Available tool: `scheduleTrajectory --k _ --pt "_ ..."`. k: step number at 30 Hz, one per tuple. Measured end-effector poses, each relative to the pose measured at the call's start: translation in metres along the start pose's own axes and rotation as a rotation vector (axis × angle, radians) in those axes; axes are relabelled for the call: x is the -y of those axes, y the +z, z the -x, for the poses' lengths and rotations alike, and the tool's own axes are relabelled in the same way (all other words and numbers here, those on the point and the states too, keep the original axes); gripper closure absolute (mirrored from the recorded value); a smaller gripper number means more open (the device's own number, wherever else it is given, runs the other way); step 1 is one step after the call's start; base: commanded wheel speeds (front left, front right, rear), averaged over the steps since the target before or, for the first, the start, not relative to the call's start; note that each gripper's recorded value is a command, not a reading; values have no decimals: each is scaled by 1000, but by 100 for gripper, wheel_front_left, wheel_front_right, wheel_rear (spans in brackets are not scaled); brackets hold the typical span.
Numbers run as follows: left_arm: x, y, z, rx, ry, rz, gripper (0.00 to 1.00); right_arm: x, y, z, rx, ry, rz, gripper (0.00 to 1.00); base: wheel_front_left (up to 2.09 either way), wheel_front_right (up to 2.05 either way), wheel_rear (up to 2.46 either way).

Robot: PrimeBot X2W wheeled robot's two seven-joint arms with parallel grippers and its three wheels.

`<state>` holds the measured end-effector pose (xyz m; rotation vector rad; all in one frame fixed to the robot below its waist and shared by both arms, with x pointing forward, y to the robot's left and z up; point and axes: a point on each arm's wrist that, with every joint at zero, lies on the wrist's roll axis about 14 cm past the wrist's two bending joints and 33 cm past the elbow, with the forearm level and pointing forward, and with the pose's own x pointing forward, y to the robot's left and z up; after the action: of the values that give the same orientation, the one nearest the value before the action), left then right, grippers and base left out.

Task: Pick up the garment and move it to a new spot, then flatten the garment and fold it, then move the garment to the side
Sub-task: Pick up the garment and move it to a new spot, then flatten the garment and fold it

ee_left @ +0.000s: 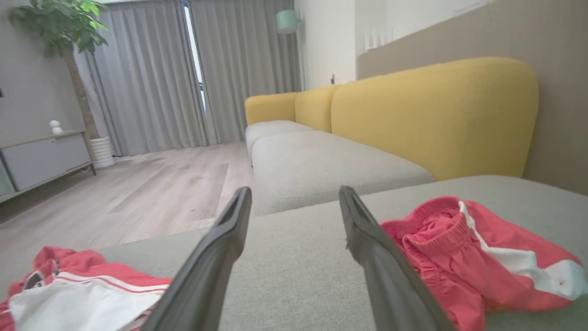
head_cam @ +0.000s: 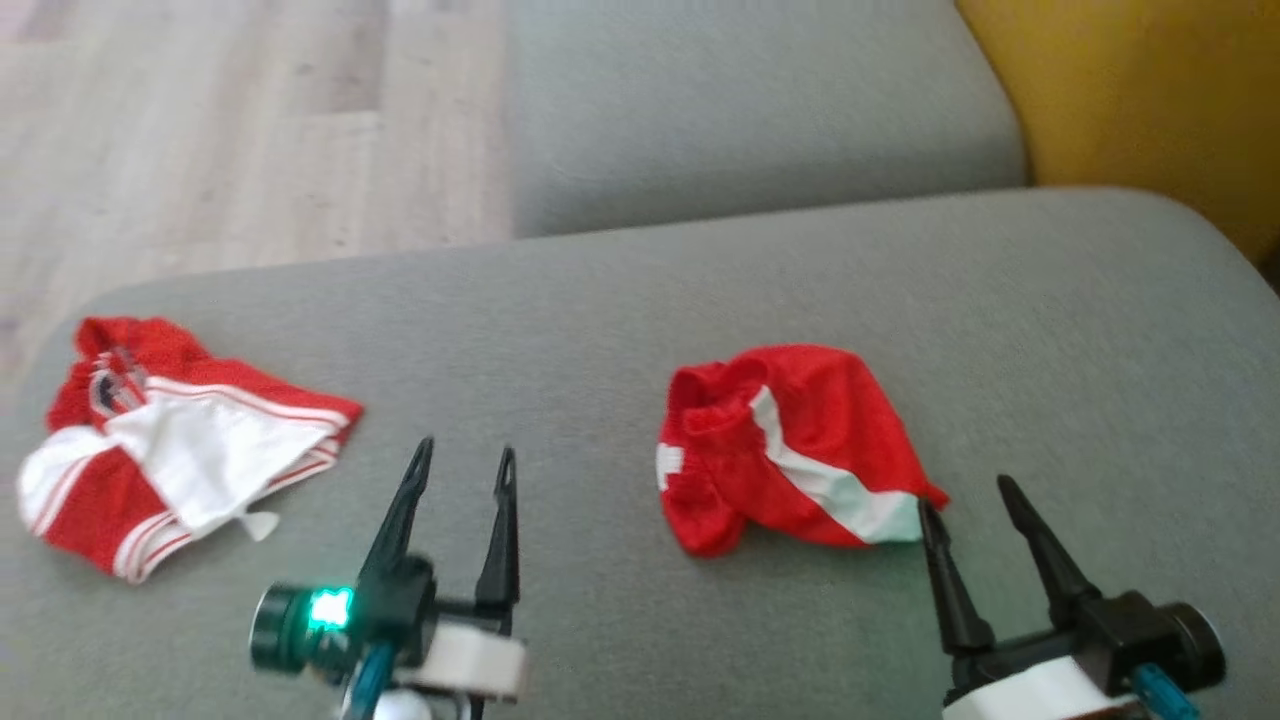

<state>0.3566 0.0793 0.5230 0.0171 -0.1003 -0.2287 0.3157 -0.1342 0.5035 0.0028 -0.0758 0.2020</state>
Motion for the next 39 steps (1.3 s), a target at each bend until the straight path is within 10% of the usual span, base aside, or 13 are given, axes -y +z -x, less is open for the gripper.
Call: scheduleTrajectory --k 11,39 --pt "-50 -8 75 -10 257 32 0 -7 0 -3 2 32 -3 0 0 0 0" --pt "-42 -28 102 -70 211 -20 0 -5 -22 15 -70 16 -23 0 0 0 0"
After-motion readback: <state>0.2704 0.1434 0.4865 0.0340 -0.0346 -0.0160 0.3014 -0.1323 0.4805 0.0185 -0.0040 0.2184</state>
